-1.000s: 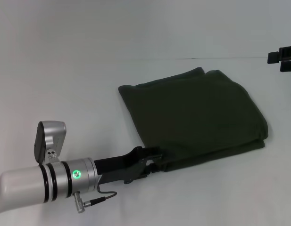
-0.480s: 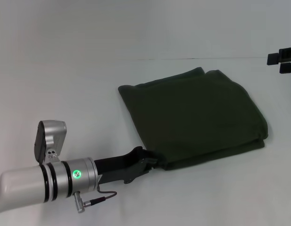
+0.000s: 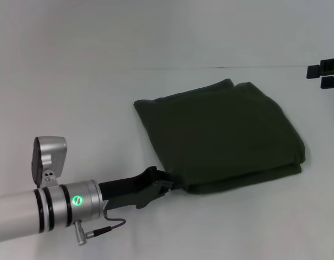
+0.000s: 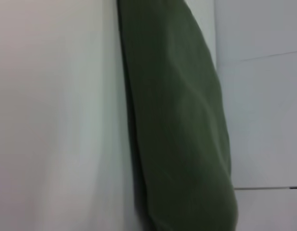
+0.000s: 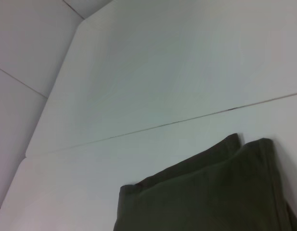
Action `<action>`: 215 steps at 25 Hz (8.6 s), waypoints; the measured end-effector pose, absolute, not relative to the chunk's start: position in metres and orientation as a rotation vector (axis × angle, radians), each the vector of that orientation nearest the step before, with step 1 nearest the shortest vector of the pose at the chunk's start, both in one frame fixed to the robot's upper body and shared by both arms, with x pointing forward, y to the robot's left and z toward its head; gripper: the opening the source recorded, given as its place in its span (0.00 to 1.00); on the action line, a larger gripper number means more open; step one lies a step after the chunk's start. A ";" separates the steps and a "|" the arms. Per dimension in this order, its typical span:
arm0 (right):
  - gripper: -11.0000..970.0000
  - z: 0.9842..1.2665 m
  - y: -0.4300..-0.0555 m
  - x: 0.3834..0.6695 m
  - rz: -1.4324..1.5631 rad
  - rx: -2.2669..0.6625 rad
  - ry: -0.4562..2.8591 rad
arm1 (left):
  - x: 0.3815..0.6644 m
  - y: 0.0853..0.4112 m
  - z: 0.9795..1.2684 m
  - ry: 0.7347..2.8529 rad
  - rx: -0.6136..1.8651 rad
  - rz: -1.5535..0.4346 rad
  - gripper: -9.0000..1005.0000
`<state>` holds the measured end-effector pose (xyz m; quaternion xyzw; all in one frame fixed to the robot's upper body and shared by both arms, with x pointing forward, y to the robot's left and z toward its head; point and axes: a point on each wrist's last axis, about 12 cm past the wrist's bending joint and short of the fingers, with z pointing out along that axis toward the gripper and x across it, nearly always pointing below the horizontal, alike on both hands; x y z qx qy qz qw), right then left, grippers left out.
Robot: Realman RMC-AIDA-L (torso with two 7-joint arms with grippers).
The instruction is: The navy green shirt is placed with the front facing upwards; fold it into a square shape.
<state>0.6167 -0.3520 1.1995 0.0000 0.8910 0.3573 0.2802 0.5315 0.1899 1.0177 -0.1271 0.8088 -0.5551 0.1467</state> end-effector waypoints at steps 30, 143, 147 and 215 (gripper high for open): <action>0.65 1.195 -0.350 0.618 0.975 0.015 2.396 | 0.513 0.257 1.017 2.366 -0.470 -1.497 0.11; 0.64 1.117 -0.275 0.574 0.847 -0.962 1.910 | 0.603 0.219 1.151 2.126 1.025 -1.071 0.94; 0.64 1.120 -0.275 0.575 0.856 -0.945 1.887 | 0.603 0.218 1.151 2.120 1.023 -1.075 0.94; 0.64 1.121 -0.275 0.574 0.884 -0.947 1.889 | 0.602 0.214 1.152 2.114 1.055 -1.080 0.94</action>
